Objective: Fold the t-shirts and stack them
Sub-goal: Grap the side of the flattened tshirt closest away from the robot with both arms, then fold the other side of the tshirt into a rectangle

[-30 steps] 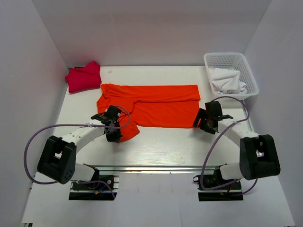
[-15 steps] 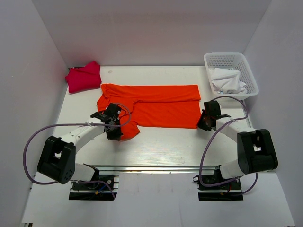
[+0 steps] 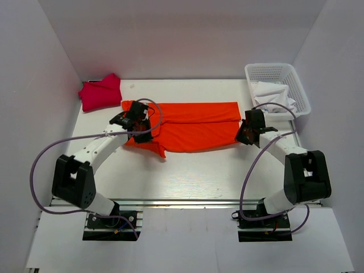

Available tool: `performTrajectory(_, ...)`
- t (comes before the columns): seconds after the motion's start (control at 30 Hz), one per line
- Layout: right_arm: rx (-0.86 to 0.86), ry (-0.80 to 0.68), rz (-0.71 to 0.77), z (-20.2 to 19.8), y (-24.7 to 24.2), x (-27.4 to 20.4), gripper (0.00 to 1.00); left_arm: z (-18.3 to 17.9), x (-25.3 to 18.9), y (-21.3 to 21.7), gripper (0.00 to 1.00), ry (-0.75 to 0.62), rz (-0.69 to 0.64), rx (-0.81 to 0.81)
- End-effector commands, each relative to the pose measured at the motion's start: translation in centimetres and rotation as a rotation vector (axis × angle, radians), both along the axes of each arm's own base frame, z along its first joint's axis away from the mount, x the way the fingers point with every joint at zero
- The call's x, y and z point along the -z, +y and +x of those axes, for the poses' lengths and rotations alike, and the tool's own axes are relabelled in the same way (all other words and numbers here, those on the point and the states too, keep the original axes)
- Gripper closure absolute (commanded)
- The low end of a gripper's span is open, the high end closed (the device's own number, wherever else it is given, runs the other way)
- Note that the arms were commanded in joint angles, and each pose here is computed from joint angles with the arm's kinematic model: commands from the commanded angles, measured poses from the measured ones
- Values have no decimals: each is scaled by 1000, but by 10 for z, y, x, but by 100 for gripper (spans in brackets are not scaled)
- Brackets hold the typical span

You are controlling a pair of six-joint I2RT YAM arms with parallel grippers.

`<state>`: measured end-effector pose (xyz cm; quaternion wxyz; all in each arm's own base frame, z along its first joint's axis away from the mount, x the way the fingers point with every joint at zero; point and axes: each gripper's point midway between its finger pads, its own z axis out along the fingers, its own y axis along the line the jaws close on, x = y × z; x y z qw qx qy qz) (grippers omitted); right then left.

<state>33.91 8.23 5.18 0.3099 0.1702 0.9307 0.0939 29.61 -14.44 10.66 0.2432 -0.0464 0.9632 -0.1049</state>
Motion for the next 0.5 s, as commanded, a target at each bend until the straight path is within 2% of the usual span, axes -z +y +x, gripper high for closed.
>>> performTrajectory(0.0,3,-27,-16,22,0,-19,100,39,-5,8,100,-34,76,-42)
performTrajectory(0.3,16,37,-89,48,-5,-20,100,125,-37,30,100,-123,89,-116)
performTrajectory(0.4,23,22,-114,66,-7,-30,100,144,-41,29,100,-140,89,-99)
performTrajectory(0.47,20,23,-129,72,-8,-33,100,155,-46,45,100,-163,120,-119)
